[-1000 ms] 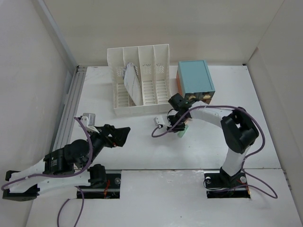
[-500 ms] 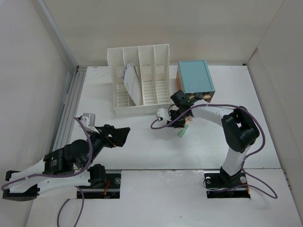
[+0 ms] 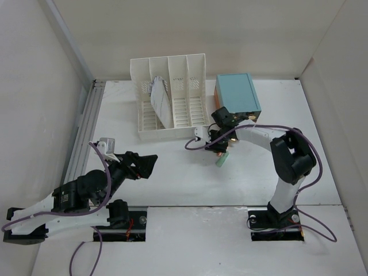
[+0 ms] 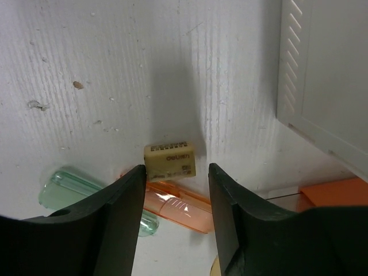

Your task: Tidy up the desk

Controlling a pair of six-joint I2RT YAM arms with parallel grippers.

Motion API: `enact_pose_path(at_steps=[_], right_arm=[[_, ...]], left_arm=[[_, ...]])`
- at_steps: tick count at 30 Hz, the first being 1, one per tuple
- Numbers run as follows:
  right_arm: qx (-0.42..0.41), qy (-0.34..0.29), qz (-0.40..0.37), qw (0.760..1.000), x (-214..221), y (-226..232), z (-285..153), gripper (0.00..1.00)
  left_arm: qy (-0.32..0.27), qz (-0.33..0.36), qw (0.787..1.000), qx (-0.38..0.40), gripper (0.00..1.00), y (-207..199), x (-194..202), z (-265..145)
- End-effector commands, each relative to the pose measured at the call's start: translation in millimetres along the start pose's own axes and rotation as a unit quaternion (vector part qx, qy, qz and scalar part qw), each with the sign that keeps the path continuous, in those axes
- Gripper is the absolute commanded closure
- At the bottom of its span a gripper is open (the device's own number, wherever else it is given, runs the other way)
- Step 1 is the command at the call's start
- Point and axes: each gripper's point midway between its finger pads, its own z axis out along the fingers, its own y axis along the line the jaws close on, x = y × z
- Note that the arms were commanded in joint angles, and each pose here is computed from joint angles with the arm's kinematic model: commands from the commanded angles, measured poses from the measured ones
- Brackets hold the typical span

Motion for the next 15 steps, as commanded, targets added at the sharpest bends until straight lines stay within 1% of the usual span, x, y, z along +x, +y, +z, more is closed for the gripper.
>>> enact_pose_path(at_steps=[1, 3, 10, 13, 14, 15], right_arm=[[0.003, -0.004, 0.018, 1.000, 0.8, -7.0, 0.4, 0.46], [-0.011, 0.006, 0.023, 1.000, 5.5, -2.3, 5.1, 0.46], [-0.045, 0.005, 0.028, 0.999, 4.1, 6.0, 8.9, 0.43], [-0.052, 0.003, 0.029, 0.998, 4.0, 8.4, 11.9, 0.56], [-0.052, 0.003, 0.029, 0.998, 4.0, 8.4, 11.9, 0.69], [-0.055, -0.001, 0.030, 0.998, 1.5, 8.5, 10.5, 0.75]], left_arm=[[-0.008, -0.005, 1.000, 0.004, 0.00, -1.0, -4.3, -0.9], [-0.010, -0.008, 1.000, 0.006, 0.00, -0.6, -5.9, -2.1], [-0.010, -0.008, 1.000, 0.006, 0.00, -0.6, -5.9, -2.1], [-0.010, -0.008, 1.000, 0.006, 0.00, -0.6, -5.9, -2.1], [-0.010, -0.008, 1.000, 0.006, 0.00, -0.6, -5.9, -2.1], [-0.010, -0.008, 1.000, 0.006, 0.00, -0.6, -5.9, -2.1]])
